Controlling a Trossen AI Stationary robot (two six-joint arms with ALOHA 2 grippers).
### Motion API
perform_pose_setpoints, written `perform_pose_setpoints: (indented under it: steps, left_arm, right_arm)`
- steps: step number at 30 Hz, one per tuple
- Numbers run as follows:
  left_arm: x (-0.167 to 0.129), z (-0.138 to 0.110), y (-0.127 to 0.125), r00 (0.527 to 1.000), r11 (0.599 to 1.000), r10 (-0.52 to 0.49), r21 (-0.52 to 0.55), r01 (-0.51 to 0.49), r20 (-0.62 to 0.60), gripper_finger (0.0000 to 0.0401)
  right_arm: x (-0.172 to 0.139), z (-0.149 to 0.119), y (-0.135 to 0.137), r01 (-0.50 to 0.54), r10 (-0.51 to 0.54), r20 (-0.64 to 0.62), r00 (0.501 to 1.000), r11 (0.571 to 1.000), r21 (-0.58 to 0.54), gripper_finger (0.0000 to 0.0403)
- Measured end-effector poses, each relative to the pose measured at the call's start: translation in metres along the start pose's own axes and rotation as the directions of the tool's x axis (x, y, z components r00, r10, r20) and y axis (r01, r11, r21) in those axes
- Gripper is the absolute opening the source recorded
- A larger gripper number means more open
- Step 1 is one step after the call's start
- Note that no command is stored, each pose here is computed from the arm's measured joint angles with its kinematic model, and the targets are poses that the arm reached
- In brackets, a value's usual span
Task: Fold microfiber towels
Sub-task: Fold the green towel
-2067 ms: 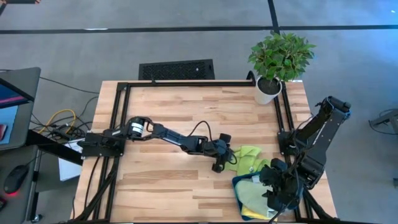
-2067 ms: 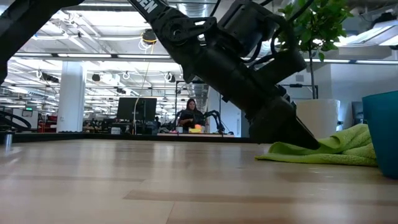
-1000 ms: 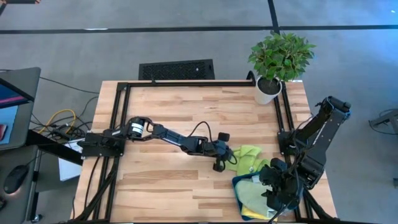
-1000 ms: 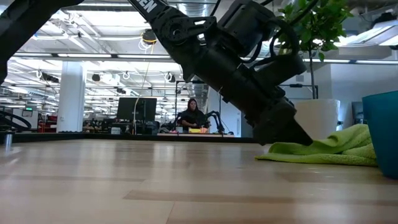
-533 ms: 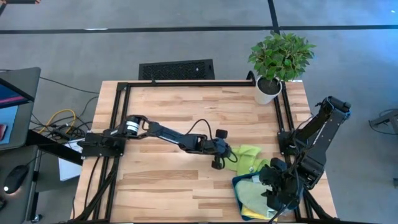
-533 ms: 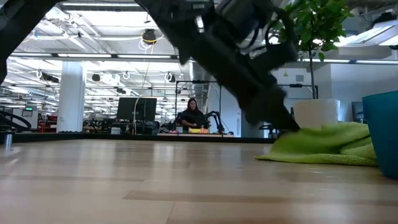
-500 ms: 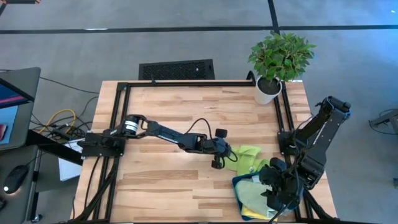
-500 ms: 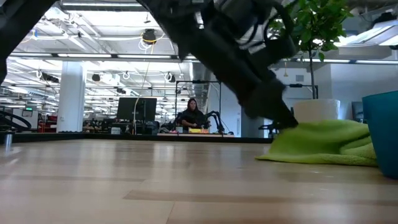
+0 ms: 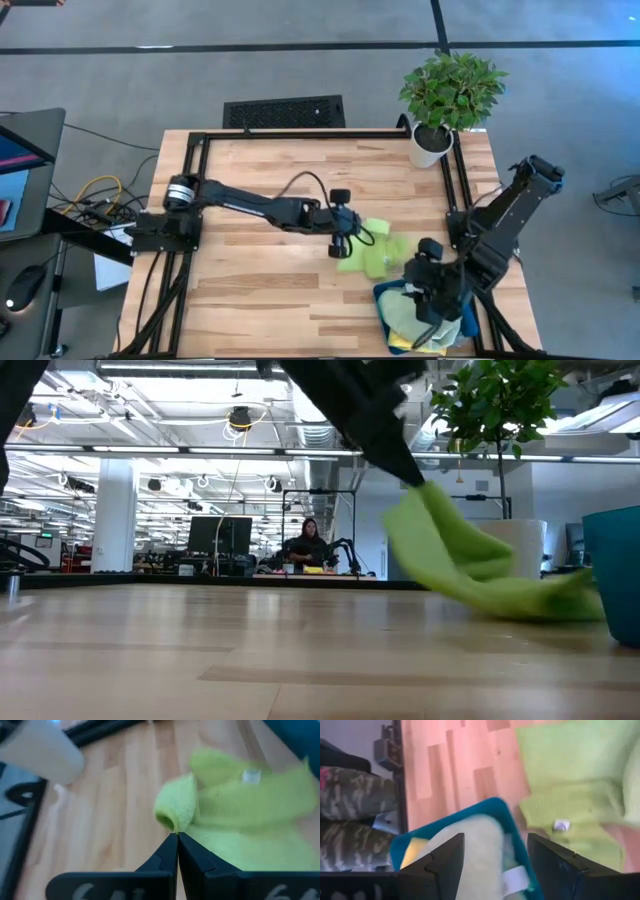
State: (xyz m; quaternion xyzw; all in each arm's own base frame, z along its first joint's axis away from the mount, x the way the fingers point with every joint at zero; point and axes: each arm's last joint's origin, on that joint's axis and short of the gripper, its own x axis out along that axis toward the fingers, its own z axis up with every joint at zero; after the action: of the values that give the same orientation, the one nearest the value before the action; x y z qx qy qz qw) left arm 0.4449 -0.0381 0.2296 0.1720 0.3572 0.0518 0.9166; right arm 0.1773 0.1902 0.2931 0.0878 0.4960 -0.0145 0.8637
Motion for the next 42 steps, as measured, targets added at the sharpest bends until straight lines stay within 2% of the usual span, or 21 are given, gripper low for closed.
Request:
perform_pose_setpoints:
  steps: [7,9,14,16,18,21,27,33,37,42]
  left_arm:
    - [-0.044,-0.006,0.027,0.989,0.999,-0.007,-0.047,0.0,-0.15,0.0]
    - [-0.052,-0.007,0.032,0.985,0.998,-0.007,-0.061,-0.003,-0.172,0.0]
    - [-0.062,-0.011,0.036,0.976,0.997,-0.017,-0.076,0.001,-0.219,0.0]
    - [-0.066,-0.011,0.037,0.975,0.997,-0.023,-0.072,0.007,-0.219,0.0]
    - [-0.068,-0.01,0.037,0.977,0.996,-0.051,-0.08,0.035,-0.207,0.0]
    - [-0.071,-0.01,0.037,0.975,0.995,-0.07,-0.081,0.054,-0.21,0.0]
    - [-0.086,-0.006,0.043,0.981,0.995,-0.064,-0.084,0.049,-0.181,0.0]
    - [-0.091,-0.005,0.044,0.982,0.995,-0.061,-0.083,0.047,-0.181,0.0]
    - [-0.091,-0.006,0.044,0.981,0.996,-0.063,-0.081,0.048,-0.184,0.0]
    - [-0.091,-0.006,0.044,0.981,0.995,-0.063,-0.082,0.048,-0.182,0.0]
  right_arm:
    - [0.009,0.018,-0.022,0.122,-0.124,0.022,0.992,0.991,0.048,0.024]
    - [0.015,0.024,-0.028,0.154,-0.155,0.011,0.988,0.988,0.03,0.024]
    - [0.034,0.042,-0.037,0.192,-0.191,0.019,0.981,0.969,-0.155,0.024]
    - [0.047,0.046,-0.038,0.202,-0.207,0.007,0.978,0.946,-0.252,0.024]
    - [0.061,0.054,-0.038,0.207,-0.211,0.018,0.977,0.929,-0.308,0.024]
    - [0.09,0.056,-0.04,0.228,-0.263,-0.035,0.964,0.889,-0.398,0.024]
    - [0.138,0.063,-0.036,0.212,-0.271,-0.034,0.962,0.821,-0.53,0.024]
    - [0.167,0.062,-0.029,0.18,-0.251,-0.029,0.968,0.764,-0.62,0.024]
    - [0.189,0.058,-0.032,0.175,-0.276,-0.07,0.959,0.767,-0.617,0.024]
    - [0.202,0.059,-0.034,0.199,-0.291,-0.062,0.955,0.779,-0.595,0.024]
